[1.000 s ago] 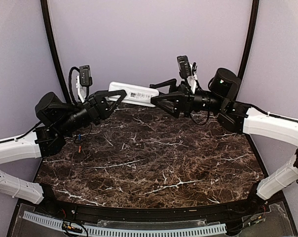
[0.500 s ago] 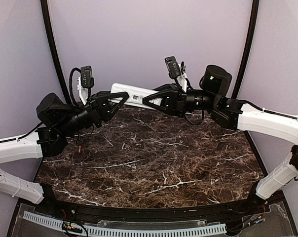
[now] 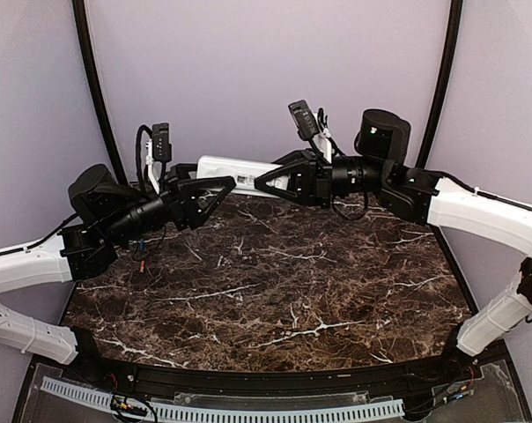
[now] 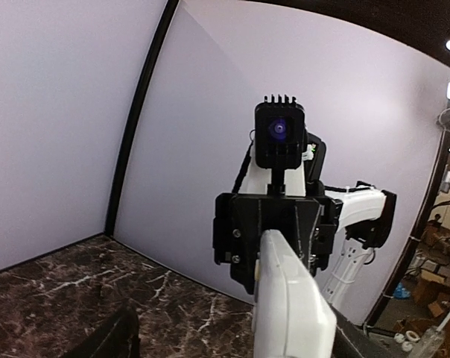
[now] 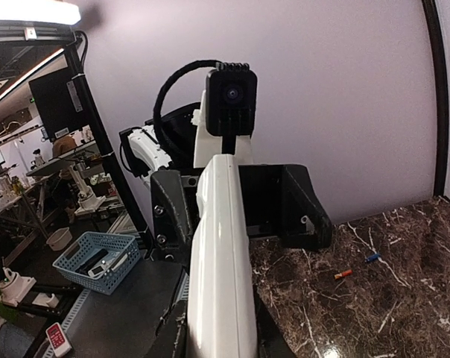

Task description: Load the batteries into the remote control

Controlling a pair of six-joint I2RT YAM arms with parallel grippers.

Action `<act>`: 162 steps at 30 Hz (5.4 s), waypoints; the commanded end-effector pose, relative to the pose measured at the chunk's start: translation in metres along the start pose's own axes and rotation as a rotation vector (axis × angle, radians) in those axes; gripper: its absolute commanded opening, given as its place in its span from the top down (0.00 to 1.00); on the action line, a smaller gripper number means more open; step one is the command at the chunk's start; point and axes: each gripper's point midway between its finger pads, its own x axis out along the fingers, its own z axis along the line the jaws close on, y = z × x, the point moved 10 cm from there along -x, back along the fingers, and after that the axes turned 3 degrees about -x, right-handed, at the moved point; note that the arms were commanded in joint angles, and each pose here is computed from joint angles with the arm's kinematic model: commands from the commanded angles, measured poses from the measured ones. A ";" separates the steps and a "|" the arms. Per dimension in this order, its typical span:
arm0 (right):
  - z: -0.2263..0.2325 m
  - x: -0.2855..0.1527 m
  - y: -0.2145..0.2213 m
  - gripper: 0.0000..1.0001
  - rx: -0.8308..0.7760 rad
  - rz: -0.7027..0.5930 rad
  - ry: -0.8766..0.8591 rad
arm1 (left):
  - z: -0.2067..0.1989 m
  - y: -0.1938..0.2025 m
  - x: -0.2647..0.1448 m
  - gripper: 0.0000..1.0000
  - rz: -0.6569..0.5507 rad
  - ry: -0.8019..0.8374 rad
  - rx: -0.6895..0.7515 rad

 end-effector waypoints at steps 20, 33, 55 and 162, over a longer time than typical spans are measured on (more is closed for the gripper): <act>-0.018 -0.023 -0.009 1.00 0.222 0.332 0.278 | -0.028 0.034 0.008 0.01 0.628 -0.251 1.251; -0.008 -0.023 -0.003 1.00 0.216 0.364 0.139 | -0.023 0.030 0.005 0.01 0.604 -0.208 1.156; 0.009 -0.031 -0.004 1.00 0.066 0.376 0.048 | -0.029 -0.002 0.023 0.06 0.595 0.120 0.335; -0.001 -0.008 0.034 0.06 -0.800 0.065 0.474 | 0.022 0.049 0.033 1.00 0.242 -0.210 -0.076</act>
